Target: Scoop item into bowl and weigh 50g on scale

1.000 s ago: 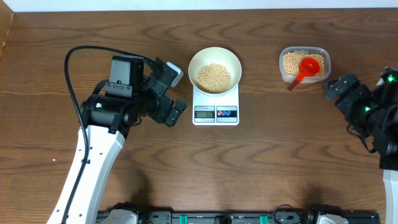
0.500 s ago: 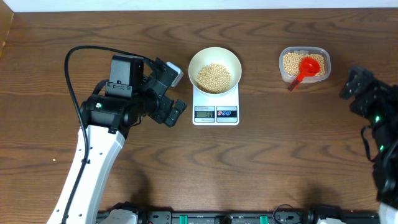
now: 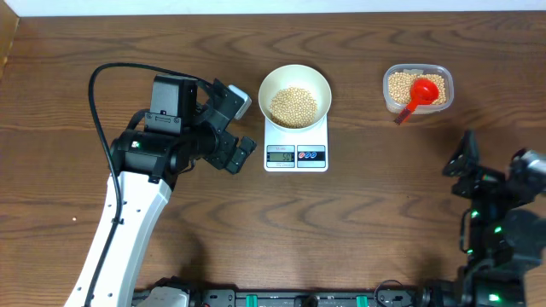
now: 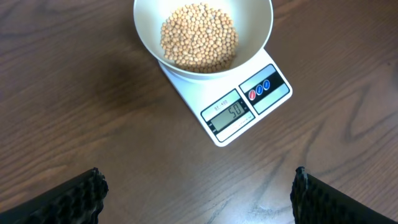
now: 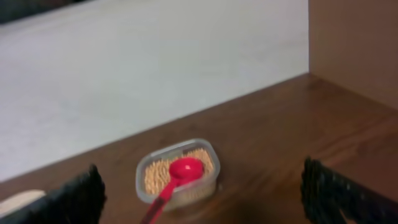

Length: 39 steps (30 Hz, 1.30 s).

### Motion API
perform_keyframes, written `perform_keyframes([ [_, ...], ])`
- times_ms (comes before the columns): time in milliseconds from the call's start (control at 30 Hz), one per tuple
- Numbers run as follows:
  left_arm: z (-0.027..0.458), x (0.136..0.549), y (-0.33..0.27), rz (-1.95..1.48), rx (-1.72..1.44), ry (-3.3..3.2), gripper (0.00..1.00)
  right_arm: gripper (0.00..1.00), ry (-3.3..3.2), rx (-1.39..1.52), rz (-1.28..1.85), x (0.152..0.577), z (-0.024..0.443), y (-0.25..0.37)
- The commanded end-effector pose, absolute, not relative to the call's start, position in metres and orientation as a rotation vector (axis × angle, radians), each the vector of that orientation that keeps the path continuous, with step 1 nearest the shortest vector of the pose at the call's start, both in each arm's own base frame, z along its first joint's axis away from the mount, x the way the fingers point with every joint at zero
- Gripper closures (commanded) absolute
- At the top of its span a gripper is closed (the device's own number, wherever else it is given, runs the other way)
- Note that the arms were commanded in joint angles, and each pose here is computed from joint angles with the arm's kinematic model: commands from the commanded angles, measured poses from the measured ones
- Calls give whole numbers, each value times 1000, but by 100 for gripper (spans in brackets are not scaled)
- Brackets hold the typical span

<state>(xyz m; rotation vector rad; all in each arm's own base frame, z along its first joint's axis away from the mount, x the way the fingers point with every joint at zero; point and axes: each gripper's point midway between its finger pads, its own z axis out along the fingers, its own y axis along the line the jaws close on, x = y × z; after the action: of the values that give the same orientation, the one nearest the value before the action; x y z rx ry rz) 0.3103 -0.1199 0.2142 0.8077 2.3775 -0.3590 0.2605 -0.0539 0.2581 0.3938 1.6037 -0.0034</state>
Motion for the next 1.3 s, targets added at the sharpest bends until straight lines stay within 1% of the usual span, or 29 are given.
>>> perform_keyframes([
  [0, 220, 312, -120, -345, 823, 2358, 4, 1, 1579, 379, -24, 255, 238, -55],
  [100, 220, 312, -120, -345, 822, 2358, 4, 1, 1556, 356, -25, 249, 219, -51],
  [400, 220, 312, -120, -345, 822, 2358, 4, 1, 1545, 147, -108, 245, 199, -34],
  [600, 220, 312, -120, -345, 823, 2358, 4, 1, 1557, 66, -40, 246, 181, -18],
  [733, 220, 312, -120, -345, 822, 2358, 3, 1, 1634, -10, 40, 246, 159, 0],
  [900, 220, 312, -120, -345, 822, 2358, 4, 1, 1640, -60, -7, 246, 158, 1],
  [1267, 220, 312, -120, -345, 823, 2358, 4, 1, 1638, -73, 7, 246, 158, 5],
])
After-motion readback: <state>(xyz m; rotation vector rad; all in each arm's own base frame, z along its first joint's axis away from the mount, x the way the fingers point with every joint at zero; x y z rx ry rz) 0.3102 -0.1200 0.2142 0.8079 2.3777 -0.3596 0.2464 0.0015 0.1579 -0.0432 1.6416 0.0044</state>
